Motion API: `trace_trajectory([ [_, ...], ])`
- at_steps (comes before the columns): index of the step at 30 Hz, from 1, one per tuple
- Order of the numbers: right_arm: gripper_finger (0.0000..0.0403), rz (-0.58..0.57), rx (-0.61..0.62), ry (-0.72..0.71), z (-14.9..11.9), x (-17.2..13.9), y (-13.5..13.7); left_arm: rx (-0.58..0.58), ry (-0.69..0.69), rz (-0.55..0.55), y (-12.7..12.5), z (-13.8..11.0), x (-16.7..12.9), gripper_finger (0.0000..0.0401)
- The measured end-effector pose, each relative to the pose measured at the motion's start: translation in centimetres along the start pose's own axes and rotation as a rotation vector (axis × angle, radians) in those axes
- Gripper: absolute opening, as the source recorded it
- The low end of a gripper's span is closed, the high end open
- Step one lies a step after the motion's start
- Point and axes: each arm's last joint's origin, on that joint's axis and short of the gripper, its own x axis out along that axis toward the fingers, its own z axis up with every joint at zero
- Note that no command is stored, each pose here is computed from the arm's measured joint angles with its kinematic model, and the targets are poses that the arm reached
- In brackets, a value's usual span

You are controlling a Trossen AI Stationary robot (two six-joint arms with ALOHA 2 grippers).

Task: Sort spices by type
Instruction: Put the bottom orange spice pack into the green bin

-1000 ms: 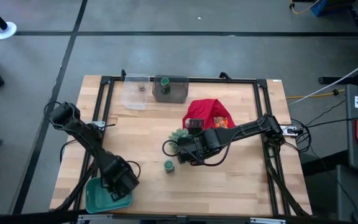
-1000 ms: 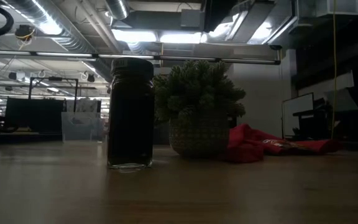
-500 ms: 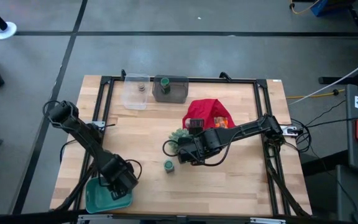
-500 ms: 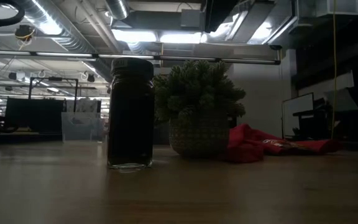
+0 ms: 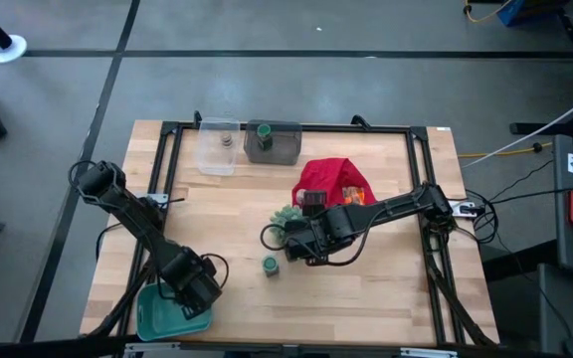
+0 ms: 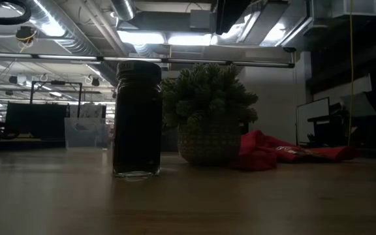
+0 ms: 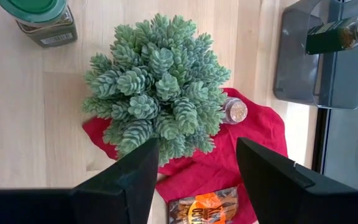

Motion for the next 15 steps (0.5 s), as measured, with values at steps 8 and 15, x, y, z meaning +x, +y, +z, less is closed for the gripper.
trace_trajectory([
  [8, 0.0216, -0.011, -0.024, 0.051, -0.5, 0.0, -0.1, -0.103, -0.027, -0.039, -0.3, 0.1, -0.1, 0.0004],
  [15, 0.0216, -0.014, -0.03, 0.064, -0.7, 0.0, -0.1, -0.231, -0.126, -0.125, -0.1, -0.3, -1.7, 0.0002],
])
